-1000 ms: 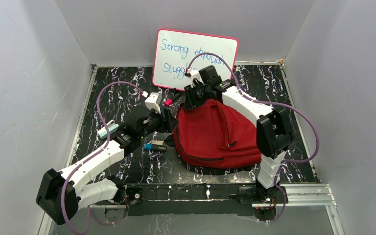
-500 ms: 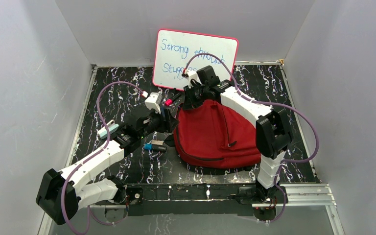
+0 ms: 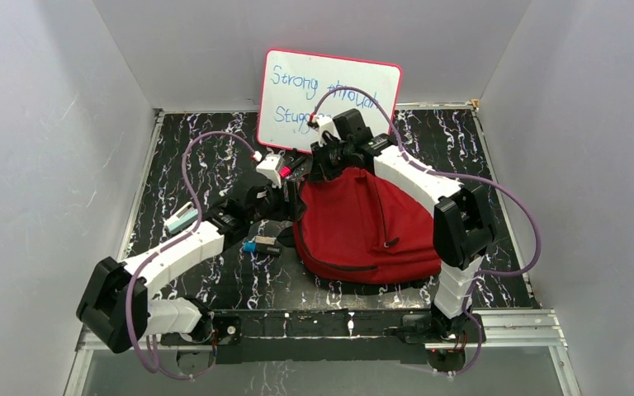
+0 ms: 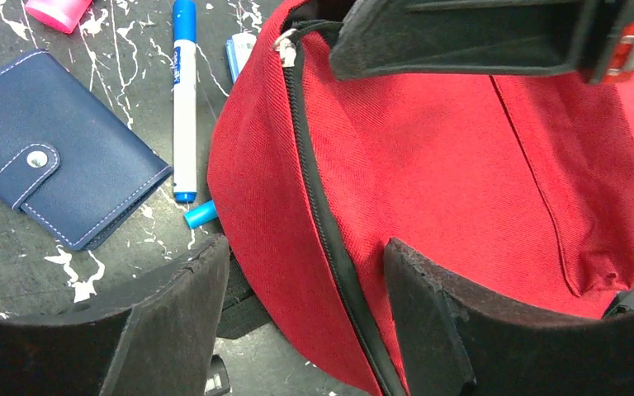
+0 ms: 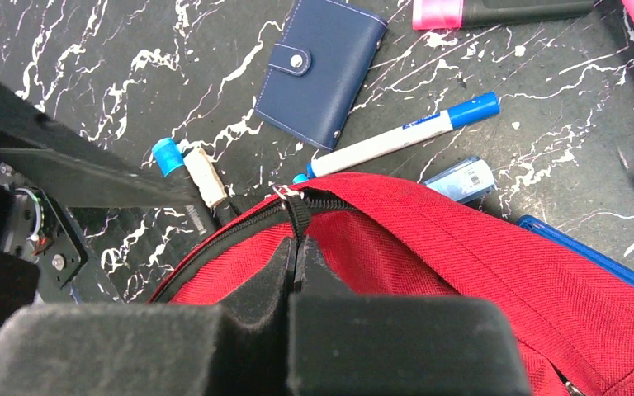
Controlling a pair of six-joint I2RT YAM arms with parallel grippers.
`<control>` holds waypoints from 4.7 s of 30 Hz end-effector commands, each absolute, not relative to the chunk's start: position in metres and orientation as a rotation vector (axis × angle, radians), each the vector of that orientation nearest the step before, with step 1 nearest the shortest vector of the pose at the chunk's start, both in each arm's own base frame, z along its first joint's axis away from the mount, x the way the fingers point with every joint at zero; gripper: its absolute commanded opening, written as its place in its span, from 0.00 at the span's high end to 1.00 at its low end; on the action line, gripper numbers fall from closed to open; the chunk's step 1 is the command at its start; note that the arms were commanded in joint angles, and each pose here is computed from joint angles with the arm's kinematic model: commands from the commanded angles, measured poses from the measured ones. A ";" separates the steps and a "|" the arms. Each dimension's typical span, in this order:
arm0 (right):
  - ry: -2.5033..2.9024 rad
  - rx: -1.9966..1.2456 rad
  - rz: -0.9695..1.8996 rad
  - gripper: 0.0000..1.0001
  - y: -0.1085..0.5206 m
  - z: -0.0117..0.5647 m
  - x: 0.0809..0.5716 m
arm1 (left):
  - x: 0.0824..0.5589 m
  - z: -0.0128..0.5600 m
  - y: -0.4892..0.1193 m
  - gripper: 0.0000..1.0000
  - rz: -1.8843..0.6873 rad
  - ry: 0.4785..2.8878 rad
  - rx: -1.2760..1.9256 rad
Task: Pack the student bag
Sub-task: Zip the student bag at the center of the board, then adjust the student bag at the center of the board.
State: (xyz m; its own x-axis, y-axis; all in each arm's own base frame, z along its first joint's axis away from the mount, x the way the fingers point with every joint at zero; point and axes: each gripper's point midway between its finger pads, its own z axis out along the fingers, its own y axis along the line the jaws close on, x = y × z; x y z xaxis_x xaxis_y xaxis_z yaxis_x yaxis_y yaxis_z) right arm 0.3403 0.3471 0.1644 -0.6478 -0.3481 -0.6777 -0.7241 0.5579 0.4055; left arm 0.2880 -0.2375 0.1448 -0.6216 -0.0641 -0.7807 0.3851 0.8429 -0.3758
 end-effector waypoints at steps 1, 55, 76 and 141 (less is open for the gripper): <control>2.119 -0.872 0.961 1.00 0.351 0.208 0.339 | 0.304 0.159 -0.241 0.36 -0.634 2.115 0.247; 2.069 -0.586 0.298 1.00 0.277 0.257 0.418 | 0.321 0.192 -0.243 1.00 -0.566 2.029 0.412; 2.324 -0.480 -0.087 1.00 0.175 0.163 0.441 | 0.315 0.196 -0.233 1.00 -0.531 2.053 0.397; 1.885 -1.032 0.287 0.31 0.150 0.230 0.256 | 0.295 0.127 -0.221 0.79 -0.427 2.351 0.035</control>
State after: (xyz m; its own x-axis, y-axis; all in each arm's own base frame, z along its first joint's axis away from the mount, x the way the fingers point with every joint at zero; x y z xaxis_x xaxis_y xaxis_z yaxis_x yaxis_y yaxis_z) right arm 0.2479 0.1505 0.2102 -0.3897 -0.4349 -0.8118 -0.6951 0.7171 -0.0505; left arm 0.2696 -0.2261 0.1124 -0.7553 -0.0512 -0.6533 0.1562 0.9541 -0.2554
